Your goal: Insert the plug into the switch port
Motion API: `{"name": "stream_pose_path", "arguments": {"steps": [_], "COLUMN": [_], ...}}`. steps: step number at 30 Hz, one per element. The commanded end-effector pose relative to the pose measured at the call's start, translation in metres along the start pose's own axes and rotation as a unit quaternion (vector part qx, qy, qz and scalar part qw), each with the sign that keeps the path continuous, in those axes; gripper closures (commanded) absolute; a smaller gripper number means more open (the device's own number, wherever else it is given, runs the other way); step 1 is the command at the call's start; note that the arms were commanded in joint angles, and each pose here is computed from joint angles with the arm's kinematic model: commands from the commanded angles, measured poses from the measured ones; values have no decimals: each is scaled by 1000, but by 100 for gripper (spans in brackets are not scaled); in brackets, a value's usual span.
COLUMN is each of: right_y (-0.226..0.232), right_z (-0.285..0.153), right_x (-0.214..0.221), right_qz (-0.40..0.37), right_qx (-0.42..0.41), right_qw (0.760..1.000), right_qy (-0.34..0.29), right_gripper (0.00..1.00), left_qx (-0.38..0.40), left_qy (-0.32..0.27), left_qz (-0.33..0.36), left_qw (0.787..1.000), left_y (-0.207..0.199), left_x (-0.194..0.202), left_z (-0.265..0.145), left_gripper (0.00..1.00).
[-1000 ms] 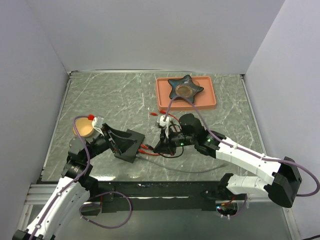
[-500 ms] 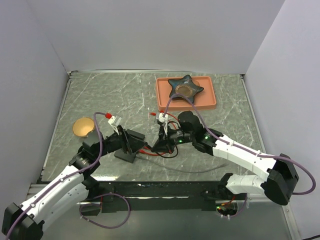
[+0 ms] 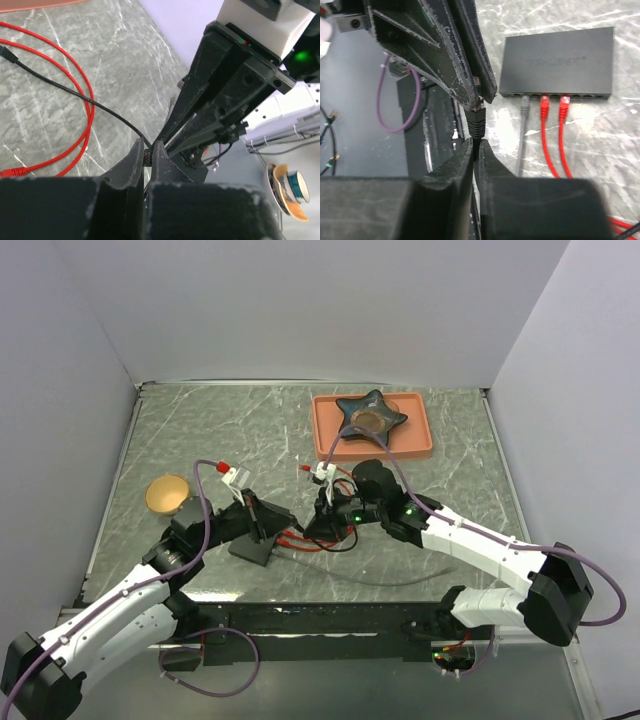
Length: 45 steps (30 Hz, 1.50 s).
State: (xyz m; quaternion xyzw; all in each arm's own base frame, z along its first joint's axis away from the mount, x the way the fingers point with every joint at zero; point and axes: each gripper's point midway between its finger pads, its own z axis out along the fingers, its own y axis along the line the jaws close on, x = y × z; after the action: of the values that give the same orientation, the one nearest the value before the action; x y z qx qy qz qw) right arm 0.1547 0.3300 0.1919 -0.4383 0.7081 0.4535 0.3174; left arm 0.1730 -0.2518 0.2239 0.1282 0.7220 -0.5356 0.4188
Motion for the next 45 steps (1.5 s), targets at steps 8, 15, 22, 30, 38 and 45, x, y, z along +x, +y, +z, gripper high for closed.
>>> {"name": "stream_pose_path", "arguments": {"steps": [8, 15, 22, 30, 38, 45], "right_y": [-18, -22, -20, -17, -16, -15], "right_z": [-41, -40, -22, 3, 11, 14], "right_x": [-76, -94, -101, -99, -98, -91], "right_qz": [-33, -51, -87, -98, -102, -102], "right_qx": [152, 216, 249, 244, 247, 240], "right_qw": [980, 966, 956, 959, 959, 961], "right_qy": [-122, -136, -130, -105, -99, -93], "right_gripper": [1, 1, 35, 37, 40, 41], "left_qx": [-132, -153, -147, -149, -146, -143], "left_qy": [-79, -85, -89, -85, -84, -89], "left_qz": [-58, -125, -142, -137, -134, -133], "left_qw": [986, 977, 975, 976, 977, 977], "left_y": [14, 13, 9, 8, 6, 3], "left_x": [-52, -57, -59, -58, -59, -61], "left_z": [-7, -8, -9, -10, -11, -14], "left_gripper": [99, 99, 99, 99, 99, 99]}}
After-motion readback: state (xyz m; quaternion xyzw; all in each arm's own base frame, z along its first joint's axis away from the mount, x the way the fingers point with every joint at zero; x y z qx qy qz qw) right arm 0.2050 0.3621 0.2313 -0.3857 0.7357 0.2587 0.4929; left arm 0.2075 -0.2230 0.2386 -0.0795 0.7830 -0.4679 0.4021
